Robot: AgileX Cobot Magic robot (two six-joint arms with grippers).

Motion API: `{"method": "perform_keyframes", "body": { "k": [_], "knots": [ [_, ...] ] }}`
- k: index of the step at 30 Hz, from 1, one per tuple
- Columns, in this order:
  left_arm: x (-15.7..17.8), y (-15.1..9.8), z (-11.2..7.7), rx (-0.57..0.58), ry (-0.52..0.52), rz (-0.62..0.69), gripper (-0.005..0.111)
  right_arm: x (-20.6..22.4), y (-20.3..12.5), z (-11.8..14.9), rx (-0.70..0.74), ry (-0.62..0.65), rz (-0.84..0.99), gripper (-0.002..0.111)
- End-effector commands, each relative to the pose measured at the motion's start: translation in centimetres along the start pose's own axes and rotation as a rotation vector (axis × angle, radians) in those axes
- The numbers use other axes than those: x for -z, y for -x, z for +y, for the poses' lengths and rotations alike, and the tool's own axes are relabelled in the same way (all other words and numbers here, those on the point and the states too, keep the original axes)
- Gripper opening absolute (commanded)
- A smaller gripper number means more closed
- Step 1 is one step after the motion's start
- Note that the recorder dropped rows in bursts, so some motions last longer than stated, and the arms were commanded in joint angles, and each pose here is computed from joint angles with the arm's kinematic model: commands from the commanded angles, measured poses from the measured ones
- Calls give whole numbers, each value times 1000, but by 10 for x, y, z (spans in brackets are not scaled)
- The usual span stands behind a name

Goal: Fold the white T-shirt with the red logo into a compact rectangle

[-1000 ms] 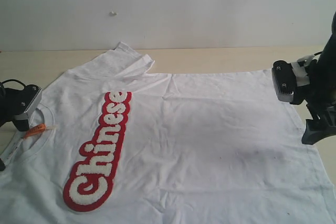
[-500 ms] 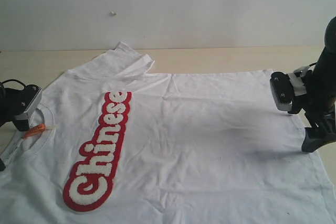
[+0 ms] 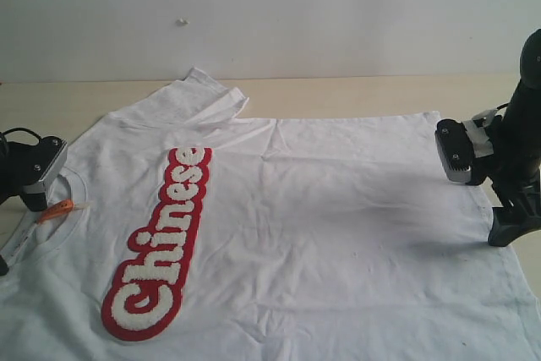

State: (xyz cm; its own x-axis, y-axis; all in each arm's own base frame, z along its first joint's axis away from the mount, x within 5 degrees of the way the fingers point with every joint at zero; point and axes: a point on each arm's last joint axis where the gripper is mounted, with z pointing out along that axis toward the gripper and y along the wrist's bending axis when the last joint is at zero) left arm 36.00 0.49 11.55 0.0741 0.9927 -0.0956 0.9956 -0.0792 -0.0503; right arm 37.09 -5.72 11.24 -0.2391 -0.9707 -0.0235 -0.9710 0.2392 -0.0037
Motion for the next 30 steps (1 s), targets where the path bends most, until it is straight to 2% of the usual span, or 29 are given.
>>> {"method": "perform_keyframes", "body": {
  "k": [1,21,30],
  "knots": [
    [-4,0,2,7,5,3,105,-9,-3,0,22,11,10,105],
    [-4,0,2,7,5,3,105,-9,-2,-1,3,7,4,105],
    [-4,0,2,7,5,3,105,-9,-2,-3,-75,-20,6,105]
  ]
}}
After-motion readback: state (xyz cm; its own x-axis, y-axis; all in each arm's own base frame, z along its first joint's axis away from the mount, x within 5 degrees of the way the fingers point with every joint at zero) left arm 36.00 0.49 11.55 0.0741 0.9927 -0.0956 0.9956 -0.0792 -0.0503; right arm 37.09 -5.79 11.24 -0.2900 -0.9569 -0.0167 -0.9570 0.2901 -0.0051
